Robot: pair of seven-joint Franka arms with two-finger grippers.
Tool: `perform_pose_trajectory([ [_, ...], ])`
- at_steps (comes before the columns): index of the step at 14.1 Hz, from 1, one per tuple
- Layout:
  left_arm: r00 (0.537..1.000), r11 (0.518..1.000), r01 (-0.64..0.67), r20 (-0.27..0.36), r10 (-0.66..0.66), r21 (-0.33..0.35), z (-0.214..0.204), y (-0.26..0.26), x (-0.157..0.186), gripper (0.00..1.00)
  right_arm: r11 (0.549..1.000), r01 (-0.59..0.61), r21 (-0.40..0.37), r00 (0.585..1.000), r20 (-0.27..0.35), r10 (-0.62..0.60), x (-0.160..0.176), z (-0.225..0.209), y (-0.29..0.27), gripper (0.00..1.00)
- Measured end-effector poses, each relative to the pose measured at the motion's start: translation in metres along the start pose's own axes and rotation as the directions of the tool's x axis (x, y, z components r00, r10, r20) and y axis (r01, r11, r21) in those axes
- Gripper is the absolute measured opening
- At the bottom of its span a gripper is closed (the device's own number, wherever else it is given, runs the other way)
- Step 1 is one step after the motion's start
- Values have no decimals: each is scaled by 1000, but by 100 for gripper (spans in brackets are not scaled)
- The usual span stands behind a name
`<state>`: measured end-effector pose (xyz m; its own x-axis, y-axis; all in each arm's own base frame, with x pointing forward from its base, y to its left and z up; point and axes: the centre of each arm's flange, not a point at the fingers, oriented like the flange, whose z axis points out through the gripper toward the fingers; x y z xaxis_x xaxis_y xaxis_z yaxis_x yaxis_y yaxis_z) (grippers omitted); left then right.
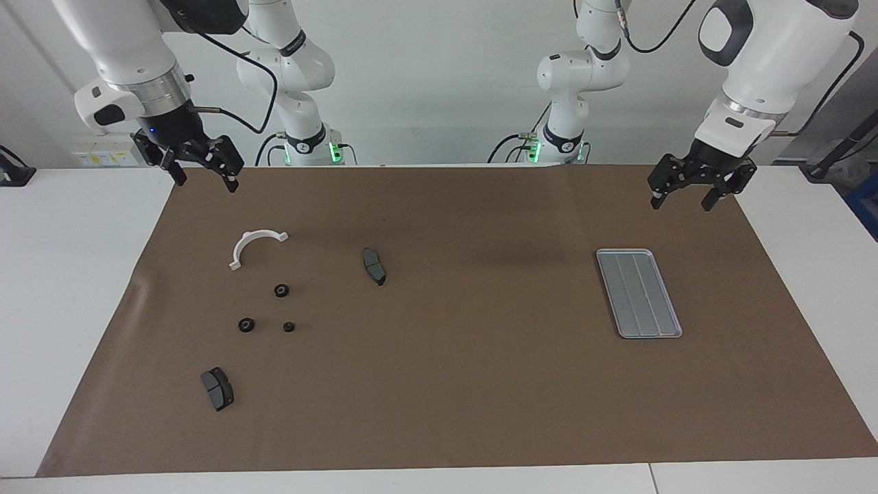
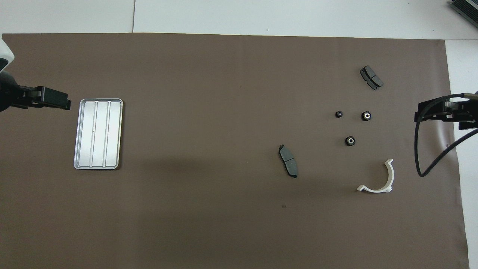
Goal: Place bearing gear from tray to pile
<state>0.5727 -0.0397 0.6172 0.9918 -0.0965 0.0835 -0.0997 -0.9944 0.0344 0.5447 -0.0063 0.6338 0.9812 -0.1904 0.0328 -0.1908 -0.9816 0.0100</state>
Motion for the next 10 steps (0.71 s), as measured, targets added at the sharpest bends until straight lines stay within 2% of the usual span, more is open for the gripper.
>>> perform_pose_trajectory([
  [10, 1000, 1000, 0, 0, 0, 0, 0, 0, 0, 100, 999, 31, -32, 999, 43, -30, -6, 2, 4, 100],
])
